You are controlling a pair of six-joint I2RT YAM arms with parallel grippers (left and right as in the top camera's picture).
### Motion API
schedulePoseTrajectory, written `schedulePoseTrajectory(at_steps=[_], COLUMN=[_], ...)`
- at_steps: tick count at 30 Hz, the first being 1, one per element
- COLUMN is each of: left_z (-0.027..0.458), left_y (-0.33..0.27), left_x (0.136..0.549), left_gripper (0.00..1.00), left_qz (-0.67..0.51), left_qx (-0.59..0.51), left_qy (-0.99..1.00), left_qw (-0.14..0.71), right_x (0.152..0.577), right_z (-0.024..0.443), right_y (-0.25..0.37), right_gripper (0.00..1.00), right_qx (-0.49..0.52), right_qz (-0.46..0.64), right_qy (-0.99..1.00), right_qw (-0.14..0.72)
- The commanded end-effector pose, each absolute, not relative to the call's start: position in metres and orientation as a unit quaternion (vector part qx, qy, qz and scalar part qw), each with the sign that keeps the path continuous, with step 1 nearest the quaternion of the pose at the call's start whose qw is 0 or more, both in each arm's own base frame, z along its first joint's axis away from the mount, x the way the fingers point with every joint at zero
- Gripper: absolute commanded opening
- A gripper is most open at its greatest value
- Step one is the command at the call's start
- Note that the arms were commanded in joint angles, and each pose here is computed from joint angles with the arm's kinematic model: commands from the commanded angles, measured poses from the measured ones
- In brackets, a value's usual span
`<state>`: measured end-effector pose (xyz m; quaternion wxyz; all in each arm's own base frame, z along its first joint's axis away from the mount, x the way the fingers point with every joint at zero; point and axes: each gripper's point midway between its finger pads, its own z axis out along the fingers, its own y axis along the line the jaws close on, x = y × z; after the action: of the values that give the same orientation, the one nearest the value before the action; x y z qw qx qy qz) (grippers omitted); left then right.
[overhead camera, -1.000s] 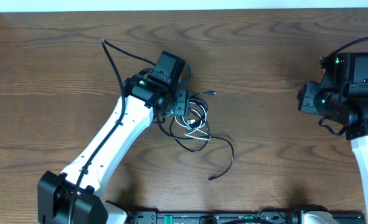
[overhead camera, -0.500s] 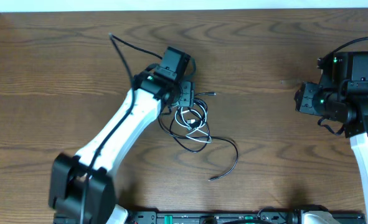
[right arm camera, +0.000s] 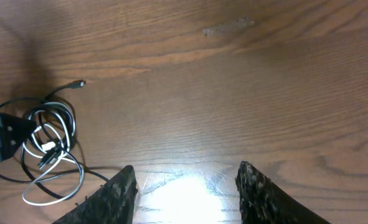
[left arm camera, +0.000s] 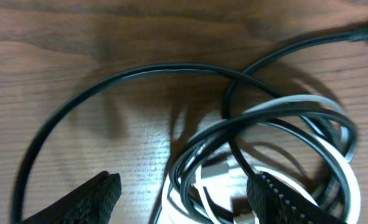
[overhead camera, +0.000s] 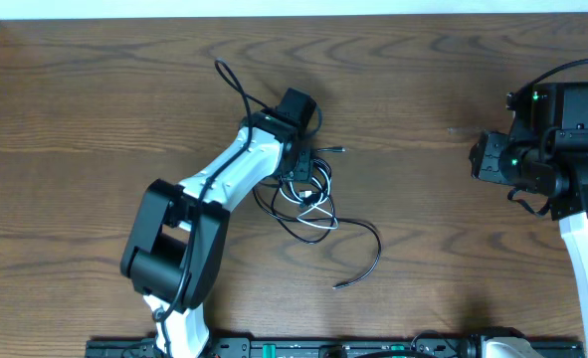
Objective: Untangle cables
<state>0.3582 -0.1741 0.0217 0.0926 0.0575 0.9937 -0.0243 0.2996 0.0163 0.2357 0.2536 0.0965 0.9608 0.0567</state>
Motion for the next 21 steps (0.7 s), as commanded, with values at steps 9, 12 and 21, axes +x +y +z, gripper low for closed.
schedulePoseTrajectory(at_steps=[9,12,21], left_z=[-0.001,0.004,0.089], left_y=[-0.179,-0.189,-0.230], left_x=[0.355,0.352,0.347], left_gripper=[0.08,0.07,0.08], left_qz=[-0.033,-0.062,-0.206], left_qx=[0.069,0.071,0.092], left_qy=[0.995,0.994,0.968], left_qw=[0.063,0.057,0.106], right_x=[0.300,0.300,0.301], right_z=[0.235,0.235,0.231], right_y=[0.017,0.017,0.027], right_gripper=[0.49,0.51,0.56], right_qx=[0.090,0.090,0.083], right_qz=[0.056,0.056,0.082], right_qy=[0.962,0.962,0.964], right_qw=[0.251,0.252,0.240])
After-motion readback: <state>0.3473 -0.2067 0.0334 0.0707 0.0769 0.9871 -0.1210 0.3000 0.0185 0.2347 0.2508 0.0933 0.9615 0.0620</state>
